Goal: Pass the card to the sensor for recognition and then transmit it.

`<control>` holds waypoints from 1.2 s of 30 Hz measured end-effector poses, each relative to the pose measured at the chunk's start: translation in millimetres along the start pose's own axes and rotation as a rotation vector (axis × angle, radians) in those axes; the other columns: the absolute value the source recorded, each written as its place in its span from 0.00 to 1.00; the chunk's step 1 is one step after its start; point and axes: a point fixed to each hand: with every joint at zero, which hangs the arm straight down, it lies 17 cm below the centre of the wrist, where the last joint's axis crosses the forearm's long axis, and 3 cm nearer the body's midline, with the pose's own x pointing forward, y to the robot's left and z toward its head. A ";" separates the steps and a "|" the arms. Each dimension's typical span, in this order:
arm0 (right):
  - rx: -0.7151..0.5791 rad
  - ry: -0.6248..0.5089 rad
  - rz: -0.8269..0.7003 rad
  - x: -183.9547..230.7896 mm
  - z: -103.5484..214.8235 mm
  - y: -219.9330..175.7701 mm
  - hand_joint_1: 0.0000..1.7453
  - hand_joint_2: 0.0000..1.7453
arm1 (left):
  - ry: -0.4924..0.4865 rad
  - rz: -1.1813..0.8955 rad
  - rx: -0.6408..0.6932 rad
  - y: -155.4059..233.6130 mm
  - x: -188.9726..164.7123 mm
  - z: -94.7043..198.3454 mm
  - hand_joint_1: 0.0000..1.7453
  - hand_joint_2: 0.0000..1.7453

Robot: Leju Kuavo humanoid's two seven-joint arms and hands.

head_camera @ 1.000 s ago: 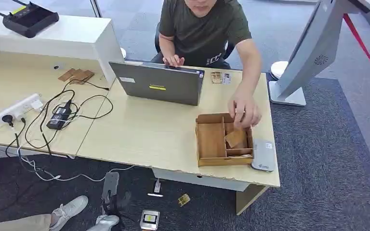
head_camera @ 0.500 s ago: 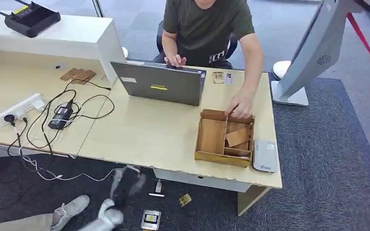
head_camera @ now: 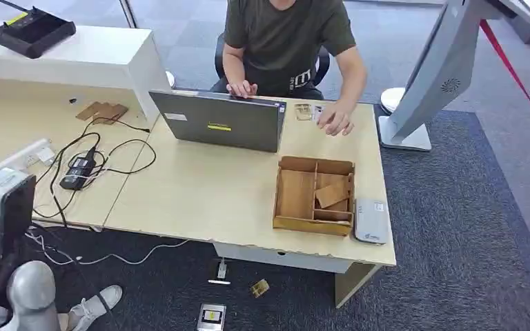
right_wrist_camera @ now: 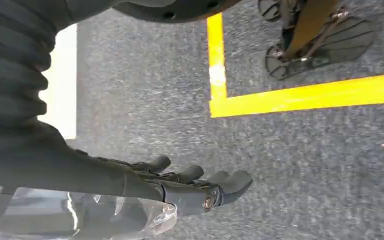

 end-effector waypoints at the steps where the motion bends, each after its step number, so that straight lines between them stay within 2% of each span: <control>1: 0.001 0.011 -0.005 -0.8 -0.1 -0.4 0.00 1.00 | -0.037 0.042 0.022 10.0 14.6 -4.2 0.00 1.00; 4: 0.010 0.027 -0.026 -2.4 0.1 0.8 0.00 1.00 | -0.115 0.145 0.097 41.2 45.4 -15.8 0.00 1.00; 8: 0.017 0.012 -0.025 0.5 0.1 1.5 0.00 1.00 | -0.155 0.253 0.135 67.8 68.4 -18.0 0.00 1.00; 13: 0.021 -0.028 -0.022 8.2 -0.1 0.4 0.00 1.00 | -0.122 0.346 0.154 86.8 73.5 -20.8 0.00 1.00; 23: 0.023 -0.029 -0.021 8.4 0.0 0.9 0.00 1.00 | -0.117 0.350 0.152 87.0 73.2 -20.7 0.00 1.00; 25: 0.028 -0.030 -0.021 8.6 0.2 1.8 0.00 1.00 | -0.100 0.365 0.146 87.2 72.2 -20.4 0.00 1.00; 26: 0.041 -0.035 -0.020 9.7 0.7 4.2 0.00 1.00 | -0.053 0.403 0.131 87.5 68.8 -20.1 0.00 1.00; 28: 0.057 -0.051 -0.032 16.3 1.8 7.4 0.00 1.00 | -0.022 0.448 0.104 87.2 68.9 -17.4 0.00 1.00; 29: 0.085 -0.072 -0.075 45.6 6.8 16.9 0.00 1.00 | -0.021 0.557 0.030 84.8 80.1 -7.2 0.00 1.00; 30: 0.144 -0.008 -0.218 103.3 23.5 34.0 0.00 1.00 | -0.077 0.771 -0.056 79.9 98.8 6.7 0.00 1.00; 31: 0.158 0.085 -0.550 180.8 53.2 5.4 0.00 1.00 | -0.105 0.992 -0.049 78.2 98.0 36.1 0.00 1.00; 32: 0.158 -0.204 -0.583 303.1 115.9 -32.7 0.00 1.00 | -0.117 0.904 -0.066 70.2 93.2 54.2 0.00 1.00; 34: 0.170 -0.306 -0.536 324.5 136.6 -26.0 0.00 1.00 | -0.124 0.852 -0.059 70.0 90.5 54.1 0.00 1.00; 36: 0.180 -0.362 -0.477 326.7 148.2 -13.5 0.00 1.00 | -0.122 0.815 -0.065 70.3 87.2 56.0 0.00 1.00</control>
